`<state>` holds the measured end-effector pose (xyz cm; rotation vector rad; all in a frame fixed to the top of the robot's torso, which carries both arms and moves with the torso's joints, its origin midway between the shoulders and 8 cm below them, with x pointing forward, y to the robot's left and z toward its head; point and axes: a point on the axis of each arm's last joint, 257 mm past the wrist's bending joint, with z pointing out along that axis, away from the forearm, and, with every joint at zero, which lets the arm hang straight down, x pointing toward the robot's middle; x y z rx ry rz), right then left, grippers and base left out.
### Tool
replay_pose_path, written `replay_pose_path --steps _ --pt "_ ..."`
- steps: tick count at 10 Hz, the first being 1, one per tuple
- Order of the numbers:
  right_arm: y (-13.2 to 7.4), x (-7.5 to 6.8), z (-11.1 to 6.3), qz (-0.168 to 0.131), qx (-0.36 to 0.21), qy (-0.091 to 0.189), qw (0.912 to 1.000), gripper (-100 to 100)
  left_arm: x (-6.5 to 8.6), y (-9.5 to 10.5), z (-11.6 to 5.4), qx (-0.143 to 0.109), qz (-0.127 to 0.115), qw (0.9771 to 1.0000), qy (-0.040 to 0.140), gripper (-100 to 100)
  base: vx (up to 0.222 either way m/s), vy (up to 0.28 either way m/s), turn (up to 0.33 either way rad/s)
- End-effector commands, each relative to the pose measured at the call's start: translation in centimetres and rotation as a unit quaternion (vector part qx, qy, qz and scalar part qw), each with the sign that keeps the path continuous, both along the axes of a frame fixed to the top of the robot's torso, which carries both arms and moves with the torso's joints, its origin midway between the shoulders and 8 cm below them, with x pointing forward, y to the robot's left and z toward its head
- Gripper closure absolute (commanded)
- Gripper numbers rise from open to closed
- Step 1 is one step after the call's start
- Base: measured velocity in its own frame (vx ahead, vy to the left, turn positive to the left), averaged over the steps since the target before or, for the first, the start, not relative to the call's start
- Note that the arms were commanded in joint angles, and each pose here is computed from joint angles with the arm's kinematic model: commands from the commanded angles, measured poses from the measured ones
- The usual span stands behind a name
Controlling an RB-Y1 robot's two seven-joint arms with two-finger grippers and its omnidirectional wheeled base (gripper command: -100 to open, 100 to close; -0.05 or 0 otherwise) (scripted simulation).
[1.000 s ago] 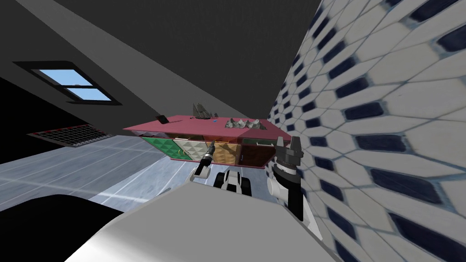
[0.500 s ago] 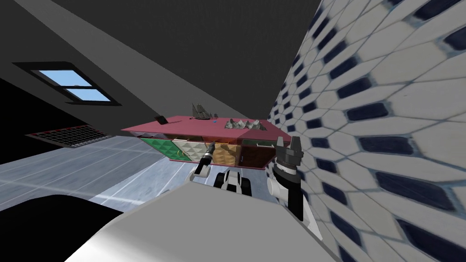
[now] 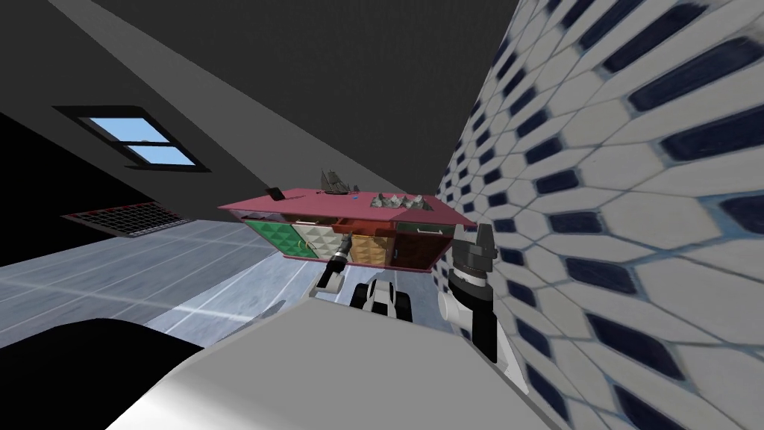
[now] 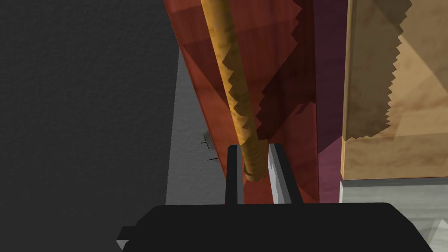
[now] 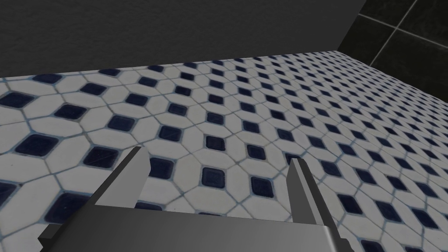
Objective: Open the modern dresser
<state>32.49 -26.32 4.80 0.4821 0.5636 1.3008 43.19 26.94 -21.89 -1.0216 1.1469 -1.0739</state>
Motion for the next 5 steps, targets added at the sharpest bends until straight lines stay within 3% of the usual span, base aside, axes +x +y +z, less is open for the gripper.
replay_pose_path --steps 1,2,3,5 --pt "0.0 0.0 0.0 0.000 0.000 0.000 1.0000 0 2.0 0.4 -0.8 0.007 -0.002 1.0000 0.004 -100 -0.105 -0.002 0.022" --pt "0.0 0.0 0.0 0.000 0.000 0.000 1.0000 0 2.5 0.2 -0.5 0.006 -0.004 1.0000 0.001 -100 -0.053 -0.013 0.000" --pt "0.0 0.0 0.0 0.000 0.000 0.000 1.0000 0 3.2 1.3 -0.9 0.014 0.001 0.9999 0.004 -100 -0.077 -0.025 0.032" --pt "0.0 0.0 0.0 0.000 0.000 0.000 1.0000 0 4.8 0.5 -1.1 0.011 -0.007 0.9999 0.004 -100 -0.066 -0.018 0.015"
